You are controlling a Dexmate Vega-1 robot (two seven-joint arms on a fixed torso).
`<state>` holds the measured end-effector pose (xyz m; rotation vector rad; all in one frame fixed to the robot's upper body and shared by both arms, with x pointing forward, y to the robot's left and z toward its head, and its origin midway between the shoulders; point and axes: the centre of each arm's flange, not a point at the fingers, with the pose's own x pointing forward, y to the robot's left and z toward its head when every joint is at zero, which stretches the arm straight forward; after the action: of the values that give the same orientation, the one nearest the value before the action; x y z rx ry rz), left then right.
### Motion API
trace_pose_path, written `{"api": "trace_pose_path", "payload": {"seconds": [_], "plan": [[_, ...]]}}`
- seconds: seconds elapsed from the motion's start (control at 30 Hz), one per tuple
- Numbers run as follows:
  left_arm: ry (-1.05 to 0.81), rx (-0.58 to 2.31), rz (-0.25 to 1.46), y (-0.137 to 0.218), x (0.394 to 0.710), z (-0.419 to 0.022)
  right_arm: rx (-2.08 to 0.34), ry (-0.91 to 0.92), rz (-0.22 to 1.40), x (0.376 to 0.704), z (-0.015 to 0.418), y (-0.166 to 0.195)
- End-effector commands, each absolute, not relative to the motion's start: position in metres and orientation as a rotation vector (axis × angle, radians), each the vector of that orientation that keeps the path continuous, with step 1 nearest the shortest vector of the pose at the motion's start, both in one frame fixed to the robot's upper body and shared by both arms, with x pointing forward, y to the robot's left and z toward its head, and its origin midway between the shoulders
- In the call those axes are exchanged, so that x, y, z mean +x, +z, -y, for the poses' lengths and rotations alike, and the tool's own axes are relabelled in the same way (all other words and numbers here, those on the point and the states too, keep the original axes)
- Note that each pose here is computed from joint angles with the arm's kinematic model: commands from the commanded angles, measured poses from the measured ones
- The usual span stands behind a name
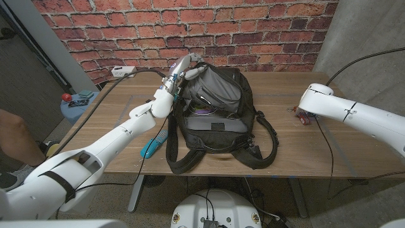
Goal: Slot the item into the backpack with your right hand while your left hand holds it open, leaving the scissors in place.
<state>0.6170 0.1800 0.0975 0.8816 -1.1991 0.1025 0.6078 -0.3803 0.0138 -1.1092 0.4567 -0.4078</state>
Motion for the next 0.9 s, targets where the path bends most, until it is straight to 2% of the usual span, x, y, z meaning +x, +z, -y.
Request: {"api": "trace_pose_path", "payload": {"seconds": [0.03,0.9], "plan": [[0.102,0.872,1.196,0.095,0.615,-0.183,-1.135,-0.436,-0.46,0.613,0.376,0.013],[0.082,0.876,1.195,0.093,0.613,-0.175,-1.161,-0.483,-0.466,0.613,0.378,0.001]]}}
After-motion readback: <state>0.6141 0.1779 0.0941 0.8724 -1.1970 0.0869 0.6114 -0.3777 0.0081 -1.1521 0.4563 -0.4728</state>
